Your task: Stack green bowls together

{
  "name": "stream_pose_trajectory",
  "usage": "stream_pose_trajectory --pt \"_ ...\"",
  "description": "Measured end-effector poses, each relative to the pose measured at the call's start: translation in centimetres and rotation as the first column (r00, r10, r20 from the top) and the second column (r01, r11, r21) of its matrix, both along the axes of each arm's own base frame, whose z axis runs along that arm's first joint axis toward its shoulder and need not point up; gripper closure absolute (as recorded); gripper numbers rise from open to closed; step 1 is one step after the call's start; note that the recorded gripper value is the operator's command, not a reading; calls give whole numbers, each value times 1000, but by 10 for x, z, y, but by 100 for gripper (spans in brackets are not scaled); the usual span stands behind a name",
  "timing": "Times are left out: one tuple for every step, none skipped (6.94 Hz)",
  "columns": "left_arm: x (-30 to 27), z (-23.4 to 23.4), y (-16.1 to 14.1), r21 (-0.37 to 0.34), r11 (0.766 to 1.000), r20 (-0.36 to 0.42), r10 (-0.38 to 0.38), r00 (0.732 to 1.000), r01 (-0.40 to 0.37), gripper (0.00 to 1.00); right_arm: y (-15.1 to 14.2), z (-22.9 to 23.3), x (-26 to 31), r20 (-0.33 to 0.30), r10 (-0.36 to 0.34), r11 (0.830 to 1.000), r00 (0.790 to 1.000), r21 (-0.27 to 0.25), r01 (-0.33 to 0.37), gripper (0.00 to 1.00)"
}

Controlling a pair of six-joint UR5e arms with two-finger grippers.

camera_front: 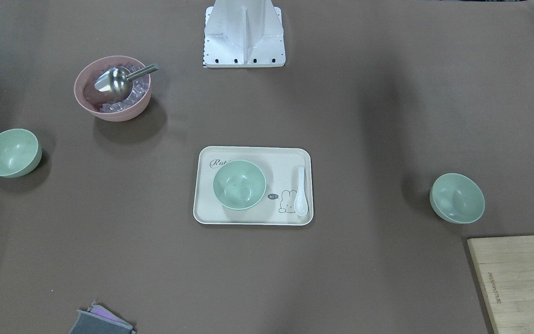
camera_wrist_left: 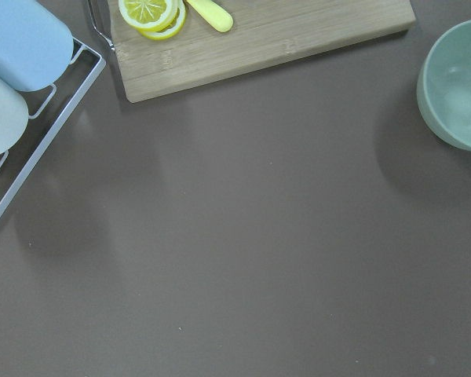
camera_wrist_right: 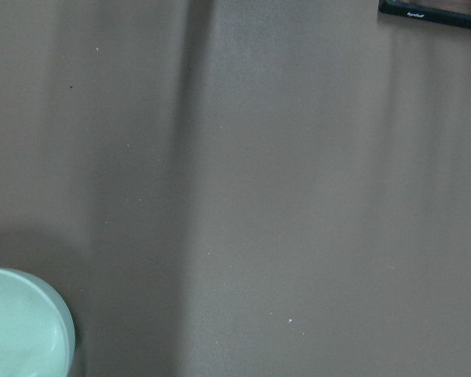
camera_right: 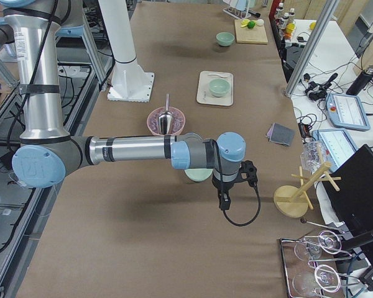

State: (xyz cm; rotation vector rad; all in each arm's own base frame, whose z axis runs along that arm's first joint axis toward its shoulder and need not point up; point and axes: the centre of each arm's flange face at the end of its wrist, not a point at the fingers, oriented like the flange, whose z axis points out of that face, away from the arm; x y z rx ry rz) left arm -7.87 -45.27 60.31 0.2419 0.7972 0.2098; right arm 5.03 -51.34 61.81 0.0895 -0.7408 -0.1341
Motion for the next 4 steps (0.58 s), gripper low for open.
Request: stream_pose_trajectory --pt "1 -4 -6 8 1000 0 2 1000 -2 3 0 0 -2 9 -3 1000 1000 2 3 0" --pt "4 -12 -20 9 1000 -3 -6 1000 6 2 -2 -3 -7 18 -8 1000 1000 10 8 0" --pt "11 -19 -29 -21 999 -12 -33 999 32 2 -4 -9 -22 28 -9 1000 1000 17 9 0" --pt "25 -24 -36 -59 997 -19 -52 998 51 2 -4 -11 -48 39 6 1000 999 9 -6 2"
